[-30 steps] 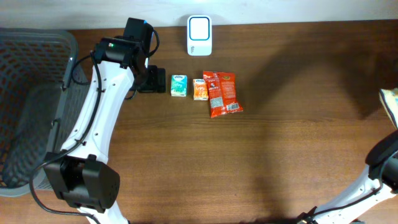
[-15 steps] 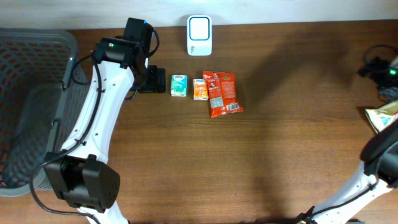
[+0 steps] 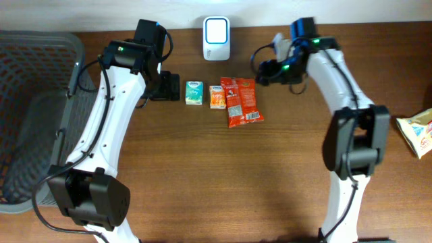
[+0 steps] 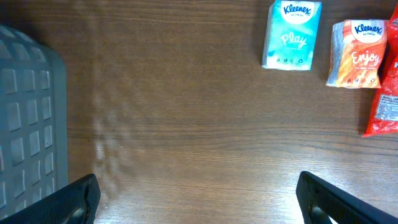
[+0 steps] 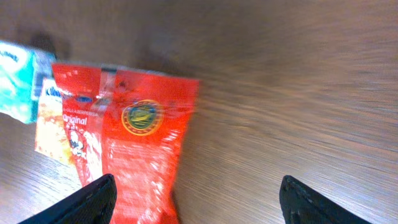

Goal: Scan the item barcode
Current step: 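Grasp the red snack bag with the right gripper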

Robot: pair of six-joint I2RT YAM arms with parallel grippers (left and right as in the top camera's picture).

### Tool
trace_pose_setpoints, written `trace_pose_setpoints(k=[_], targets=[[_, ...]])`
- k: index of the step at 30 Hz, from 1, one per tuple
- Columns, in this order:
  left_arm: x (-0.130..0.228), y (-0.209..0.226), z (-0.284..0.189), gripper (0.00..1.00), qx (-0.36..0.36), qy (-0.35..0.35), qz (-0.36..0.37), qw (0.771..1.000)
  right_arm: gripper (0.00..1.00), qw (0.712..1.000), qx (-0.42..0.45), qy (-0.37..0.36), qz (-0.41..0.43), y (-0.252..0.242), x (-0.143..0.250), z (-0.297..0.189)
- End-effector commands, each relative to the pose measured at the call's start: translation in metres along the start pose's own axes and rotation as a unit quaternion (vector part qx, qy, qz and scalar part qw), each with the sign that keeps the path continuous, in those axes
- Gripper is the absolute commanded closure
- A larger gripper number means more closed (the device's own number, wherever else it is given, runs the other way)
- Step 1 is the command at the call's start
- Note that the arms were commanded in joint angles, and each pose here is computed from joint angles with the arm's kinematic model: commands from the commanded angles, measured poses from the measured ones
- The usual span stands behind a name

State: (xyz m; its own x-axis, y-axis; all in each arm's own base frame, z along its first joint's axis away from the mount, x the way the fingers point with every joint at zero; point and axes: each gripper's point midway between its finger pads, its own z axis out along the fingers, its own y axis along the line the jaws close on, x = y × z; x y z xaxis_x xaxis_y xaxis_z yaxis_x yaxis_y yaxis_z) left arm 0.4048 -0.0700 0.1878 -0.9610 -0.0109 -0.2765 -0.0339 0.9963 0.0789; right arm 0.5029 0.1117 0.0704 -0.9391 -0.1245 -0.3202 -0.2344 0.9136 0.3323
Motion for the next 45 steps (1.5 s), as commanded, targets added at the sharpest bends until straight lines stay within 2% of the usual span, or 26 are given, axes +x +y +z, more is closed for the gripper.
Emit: trace_pose_setpoints(k=[1,4,5,6,8,9,10,13,14,15,16,17,19,22,24,26,27,28,29,30,31,36,39,42,45], targets=[[-0.001,0.002,0.001,0.01,-0.001,0.000,-0.009,1.000,0.21,0.999,-0.027,0.045,-0.014,0.020,0.020,0.039],[-0.001,0.002,0.001,0.01,-0.001,0.000,-0.009,1.000,0.25,0.997,-0.034,0.064,-0.004,0.024,0.030,0.057],[-0.001,0.002,0.001,0.01,-0.001,0.000,-0.009,1.000,0.34,0.997,-0.034,0.066,0.000,0.023,0.031,0.058],[-0.001,0.002,0.001,0.01,-0.001,0.000,-0.009,1.000,0.51,0.997,-0.034,0.067,0.000,0.023,0.031,0.059],[-0.001,0.002,0.001,0.01,-0.001,0.000,-0.009,1.000,0.74,0.997,-0.033,0.071,0.017,0.024,0.033,0.059],[-0.001,0.002,0.001,0.01,-0.001,0.000,-0.009,1.000,0.90,0.997,-0.032,0.071,0.030,0.024,0.033,0.059],[-0.001,0.002,0.001,0.01,-0.001,0.000,-0.009,1.000,0.96,0.996,-0.034,0.072,0.037,0.025,0.033,0.059],[-0.001,0.002,0.001,0.01,-0.001,0.000,-0.009,1.000,0.94,0.991,-0.103,0.076,0.048,0.049,0.033,0.055],[-0.001,0.002,0.001,0.01,-0.001,0.000,-0.009,1.000,0.59,0.989,-0.116,0.077,0.049,0.053,0.033,0.054],[-0.001,0.002,0.001,0.01,-0.001,0.000,-0.009,1.000,0.30,0.989,-0.116,0.077,0.049,0.053,0.034,0.054],[-0.001,0.002,0.001,0.01,-0.001,0.000,-0.009,1.000,0.17,0.989,-0.116,0.078,0.049,0.053,0.034,0.054],[-0.001,0.002,0.001,0.01,-0.001,0.000,-0.009,1.000,0.11,0.989,-0.116,0.080,0.050,0.053,0.035,0.054],[-0.001,0.002,0.001,0.01,-0.001,0.000,-0.009,1.000,0.08,0.990,-0.104,0.082,0.048,0.050,0.036,0.055],[-0.001,0.002,0.001,0.01,-0.001,0.000,-0.009,1.000,0.08,0.994,-0.038,0.091,0.040,0.032,0.044,0.063],[-0.001,0.002,0.001,0.01,-0.001,0.000,-0.009,1.000,0.07,0.994,-0.039,0.097,0.038,0.034,0.052,0.070],[-0.001,0.002,0.001,0.01,-0.001,0.000,-0.009,1.000,0.11,0.994,-0.041,0.097,0.031,0.036,0.058,0.080],[-0.001,0.002,0.001,0.01,-0.001,0.000,-0.009,1.000,0.34,0.994,-0.043,0.098,0.028,0.038,0.061,0.085],[-0.001,0.002,0.001,0.01,-0.001,0.000,-0.009,1.000,0.51,0.994,-0.044,0.098,0.029,0.038,0.061,0.085],[-0.001,0.002,0.001,0.01,-0.001,0.000,-0.009,1.000,0.62,0.994,-0.044,0.097,0.028,0.038,0.061,0.085],[-0.001,0.002,0.001,0.01,-0.001,0.000,-0.009,1.000,0.86,0.994,-0.044,0.095,0.028,0.038,0.060,0.085],[-0.001,0.002,0.001,0.01,-0.001,0.000,-0.009,1.000,0.96,0.995,-0.044,0.090,0.028,0.038,0.056,0.084],[-0.001,0.002,0.001,0.01,-0.001,0.000,-0.009,1.000,0.96,0.998,-0.023,0.042,0.035,0.020,0.014,0.044],[-0.001,0.002,0.001,0.01,-0.001,0.000,-0.009,1.000,0.96,0.988,0.144,0.023,0.040,-0.033,-0.009,-0.014],[-0.001,0.002,0.001,0.01,-0.001,0.000,-0.009,1.000,0.96,0.950,0.310,0.018,0.026,-0.068,-0.017,-0.066],[-0.001,0.002,0.001,0.01,-0.001,0.000,-0.009,1.000,0.96,0.879,0.475,0.031,0.007,-0.096,-0.012,-0.102]])
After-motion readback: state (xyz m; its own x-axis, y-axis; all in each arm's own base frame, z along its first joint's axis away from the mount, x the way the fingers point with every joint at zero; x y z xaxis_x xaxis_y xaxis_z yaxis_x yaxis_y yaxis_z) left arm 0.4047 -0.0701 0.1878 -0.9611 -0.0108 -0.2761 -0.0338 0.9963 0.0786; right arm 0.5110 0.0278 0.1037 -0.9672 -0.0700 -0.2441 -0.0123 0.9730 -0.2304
